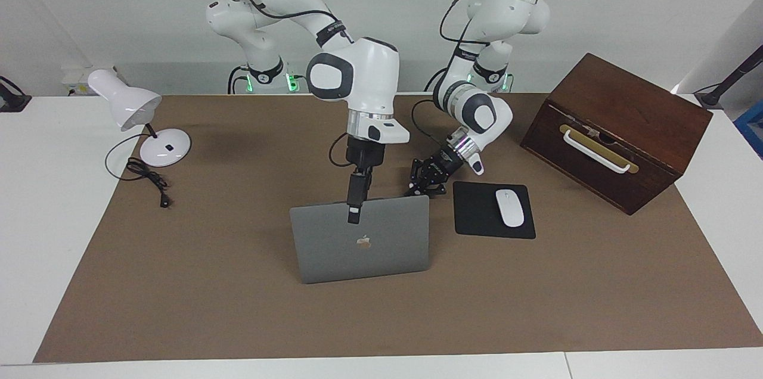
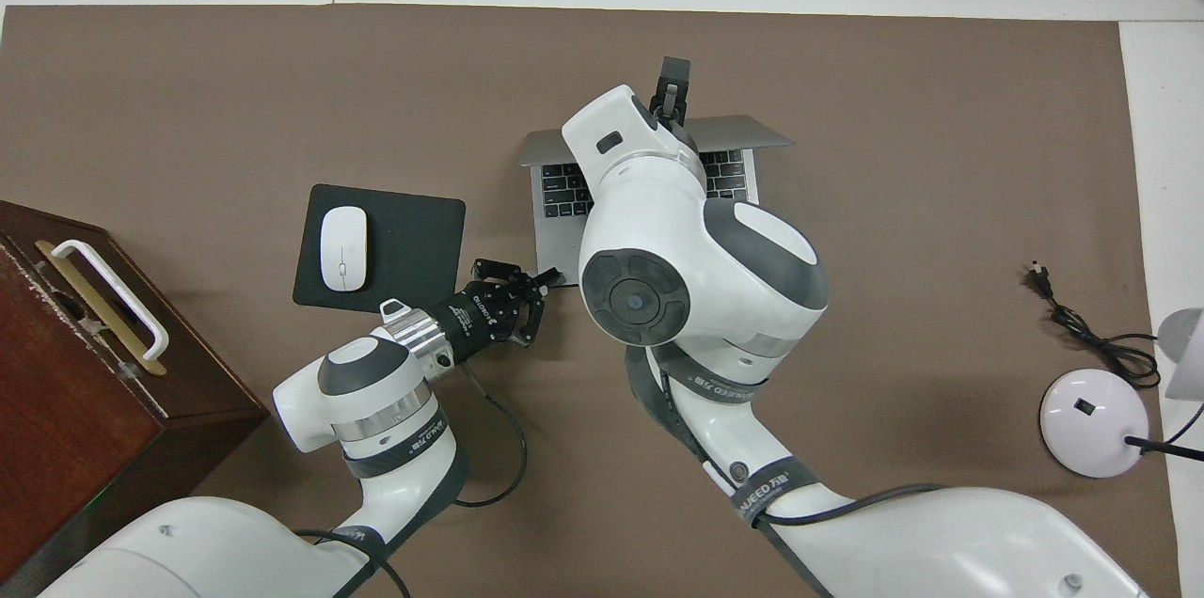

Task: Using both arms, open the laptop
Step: 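Push the raised lid farther from the robot with the right gripper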

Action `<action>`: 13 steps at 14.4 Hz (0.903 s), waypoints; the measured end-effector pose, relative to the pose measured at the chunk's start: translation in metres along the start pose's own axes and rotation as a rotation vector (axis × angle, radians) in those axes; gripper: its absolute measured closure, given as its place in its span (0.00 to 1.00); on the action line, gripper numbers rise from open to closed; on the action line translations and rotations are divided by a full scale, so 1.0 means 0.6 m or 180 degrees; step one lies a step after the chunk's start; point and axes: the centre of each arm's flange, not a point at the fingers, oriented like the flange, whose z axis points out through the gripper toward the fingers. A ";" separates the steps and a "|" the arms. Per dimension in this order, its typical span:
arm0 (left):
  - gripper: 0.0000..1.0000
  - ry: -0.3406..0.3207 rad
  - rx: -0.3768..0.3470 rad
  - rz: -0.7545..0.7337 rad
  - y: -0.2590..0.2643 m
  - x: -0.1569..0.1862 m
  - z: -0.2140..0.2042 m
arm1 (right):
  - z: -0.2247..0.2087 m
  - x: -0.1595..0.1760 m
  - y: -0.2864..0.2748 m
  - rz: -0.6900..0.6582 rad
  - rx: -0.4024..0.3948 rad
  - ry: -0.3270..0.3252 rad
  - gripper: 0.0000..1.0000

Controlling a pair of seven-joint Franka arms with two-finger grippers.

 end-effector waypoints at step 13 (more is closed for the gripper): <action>0.99 0.0000 0.0000 0.0000 0.000 0.000 0.000 | 0.016 0.007 0.058 -0.0073 -0.0133 0.0043 0.00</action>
